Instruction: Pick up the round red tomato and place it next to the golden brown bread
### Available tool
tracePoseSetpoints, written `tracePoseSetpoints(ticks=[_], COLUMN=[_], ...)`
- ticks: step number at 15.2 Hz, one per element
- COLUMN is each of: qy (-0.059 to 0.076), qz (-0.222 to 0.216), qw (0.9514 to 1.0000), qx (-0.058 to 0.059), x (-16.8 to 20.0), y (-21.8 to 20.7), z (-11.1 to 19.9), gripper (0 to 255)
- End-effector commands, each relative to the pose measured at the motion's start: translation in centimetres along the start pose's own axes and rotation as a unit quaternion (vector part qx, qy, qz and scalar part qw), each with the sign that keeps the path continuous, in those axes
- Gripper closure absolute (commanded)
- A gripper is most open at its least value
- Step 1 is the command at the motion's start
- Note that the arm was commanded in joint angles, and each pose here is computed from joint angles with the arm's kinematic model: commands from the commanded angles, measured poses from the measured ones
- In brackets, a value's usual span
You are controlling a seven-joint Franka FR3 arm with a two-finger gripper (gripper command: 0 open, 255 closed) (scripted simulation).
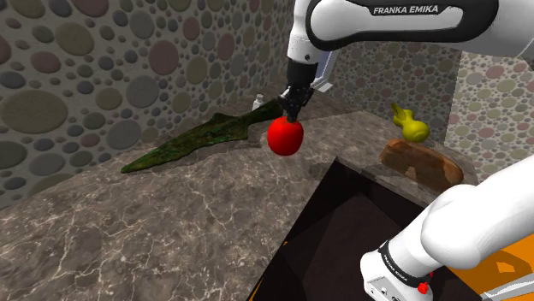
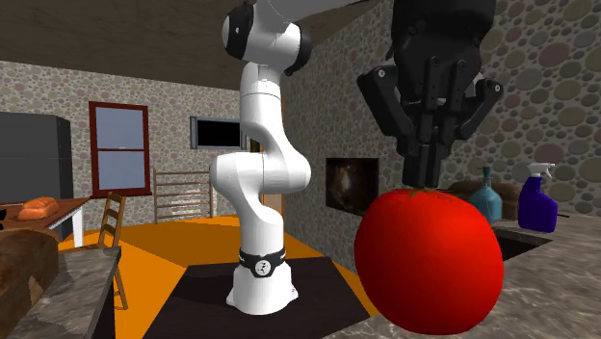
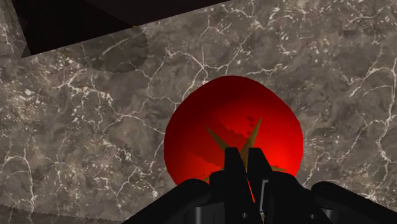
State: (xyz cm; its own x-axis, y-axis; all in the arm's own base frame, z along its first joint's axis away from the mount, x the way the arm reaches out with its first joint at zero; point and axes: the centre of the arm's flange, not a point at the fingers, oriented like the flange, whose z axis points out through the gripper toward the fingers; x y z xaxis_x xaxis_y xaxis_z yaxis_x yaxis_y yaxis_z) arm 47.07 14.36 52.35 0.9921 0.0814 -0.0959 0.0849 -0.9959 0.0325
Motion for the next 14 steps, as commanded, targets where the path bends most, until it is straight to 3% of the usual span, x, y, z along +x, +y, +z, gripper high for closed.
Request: tracePoseSetpoints(ticks=[1, 14], qy=[0.0, 0.0], qz=[0.0, 0.0], qw=[1.0, 1.0], qx=[0.0, 0.0], x=[-0.1, -0.8], y=[0.0, 0.2], z=[-1.1, -7.9], gripper=[255, 255])
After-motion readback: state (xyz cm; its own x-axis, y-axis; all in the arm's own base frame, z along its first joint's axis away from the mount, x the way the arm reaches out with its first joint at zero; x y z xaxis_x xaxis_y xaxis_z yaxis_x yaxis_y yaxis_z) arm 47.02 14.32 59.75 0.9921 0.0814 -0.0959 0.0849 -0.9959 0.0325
